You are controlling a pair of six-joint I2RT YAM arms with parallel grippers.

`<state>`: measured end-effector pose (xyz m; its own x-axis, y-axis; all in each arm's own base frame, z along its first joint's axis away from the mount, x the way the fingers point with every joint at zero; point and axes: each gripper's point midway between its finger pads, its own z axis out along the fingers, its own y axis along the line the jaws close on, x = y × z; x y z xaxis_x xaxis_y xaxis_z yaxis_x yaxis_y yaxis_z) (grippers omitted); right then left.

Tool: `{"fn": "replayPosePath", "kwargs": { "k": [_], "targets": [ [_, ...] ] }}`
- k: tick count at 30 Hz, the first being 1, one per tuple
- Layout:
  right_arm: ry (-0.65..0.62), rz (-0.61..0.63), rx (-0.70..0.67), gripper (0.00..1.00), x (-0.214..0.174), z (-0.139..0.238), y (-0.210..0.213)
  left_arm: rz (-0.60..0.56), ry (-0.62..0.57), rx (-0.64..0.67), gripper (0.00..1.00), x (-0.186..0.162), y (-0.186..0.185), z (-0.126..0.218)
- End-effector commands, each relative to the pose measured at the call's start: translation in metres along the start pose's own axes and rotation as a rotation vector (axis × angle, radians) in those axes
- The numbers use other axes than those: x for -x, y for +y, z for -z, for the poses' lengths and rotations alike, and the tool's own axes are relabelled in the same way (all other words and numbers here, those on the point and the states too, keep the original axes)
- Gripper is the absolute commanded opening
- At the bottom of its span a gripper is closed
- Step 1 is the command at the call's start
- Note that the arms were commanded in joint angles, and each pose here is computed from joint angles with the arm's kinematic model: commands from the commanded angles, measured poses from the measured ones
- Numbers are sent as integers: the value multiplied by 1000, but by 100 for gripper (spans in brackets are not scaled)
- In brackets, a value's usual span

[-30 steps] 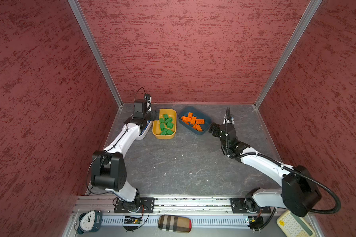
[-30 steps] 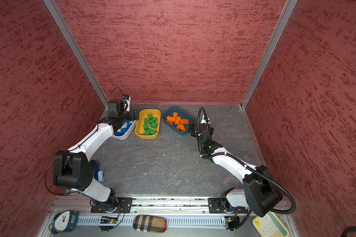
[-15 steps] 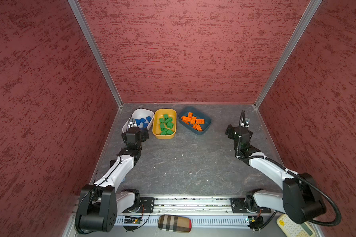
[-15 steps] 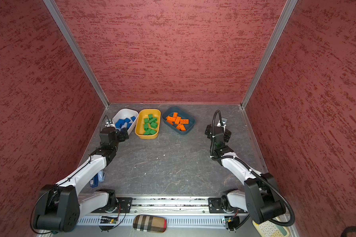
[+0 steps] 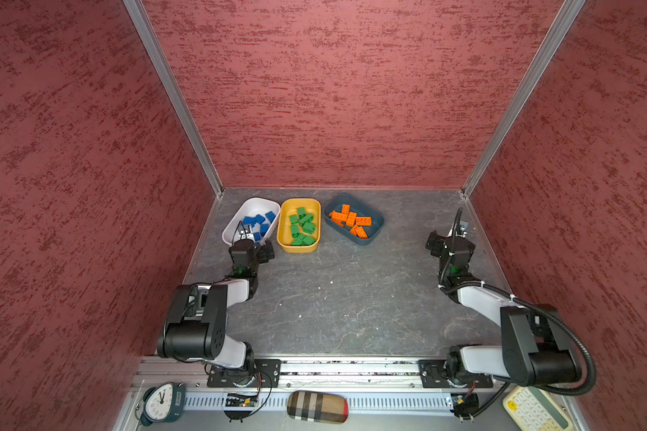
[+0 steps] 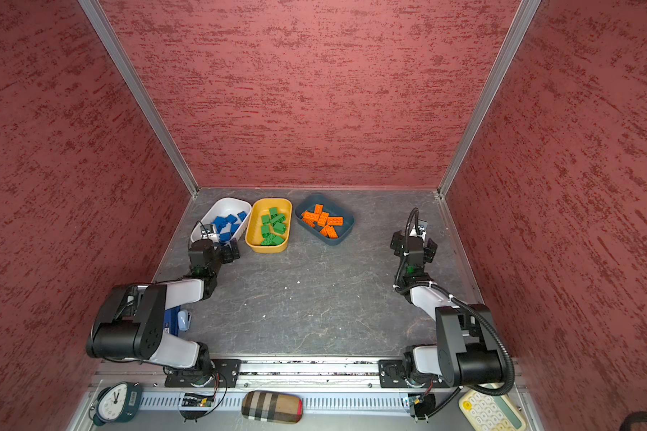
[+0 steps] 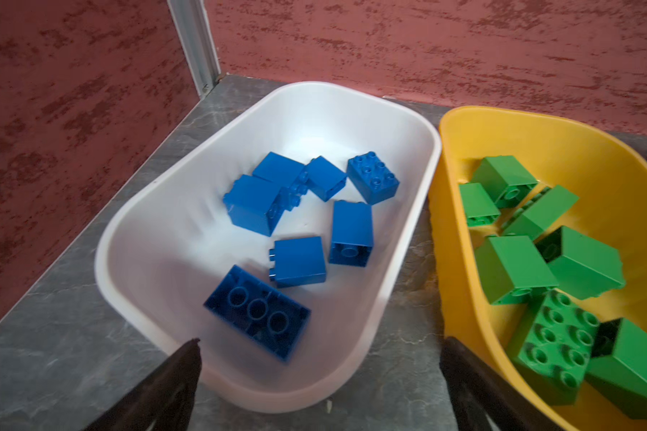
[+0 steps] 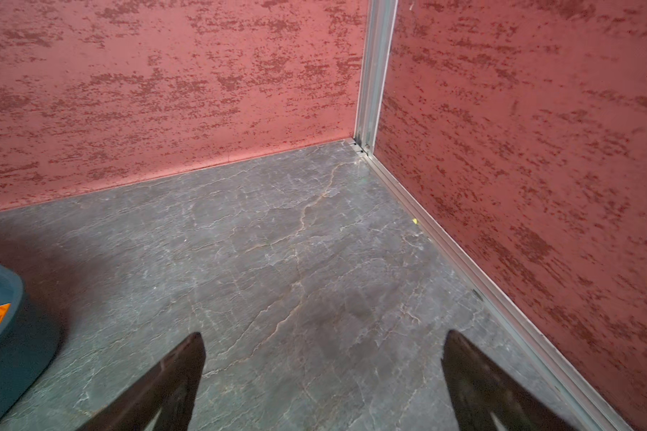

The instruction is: Sort the legos into containers by color

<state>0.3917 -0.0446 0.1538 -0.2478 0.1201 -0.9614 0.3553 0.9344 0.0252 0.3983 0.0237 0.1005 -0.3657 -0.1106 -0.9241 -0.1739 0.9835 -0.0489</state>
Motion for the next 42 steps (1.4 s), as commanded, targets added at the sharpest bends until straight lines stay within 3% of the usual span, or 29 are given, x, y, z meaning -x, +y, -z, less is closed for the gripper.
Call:
{"fn": "replayPosePath", "kwargs": {
  "k": [1,2,6,10,15,20,42],
  "targets": [
    [-49,29,87,99,2,0,12,14,-139,-23,99,17,-2,9],
    [-50,34,98,99,0,1,13,18,-184,-19,99,19,1,8],
    [-99,40,136,99,-3,7,15,26,-123,-10,99,12,2,5],
    [-180,20,167,99,1,14,10,19,-158,-9,100,15,2,6],
    [-234,17,298,99,-18,22,17,27,-150,-10,99,15,2,6],
    [-126,2,286,99,-22,0,15,25,-141,-10,99,13,2,6],
    [-131,3,316,99,-23,1,17,27,-146,-7,99,14,3,6]
  ]
}}
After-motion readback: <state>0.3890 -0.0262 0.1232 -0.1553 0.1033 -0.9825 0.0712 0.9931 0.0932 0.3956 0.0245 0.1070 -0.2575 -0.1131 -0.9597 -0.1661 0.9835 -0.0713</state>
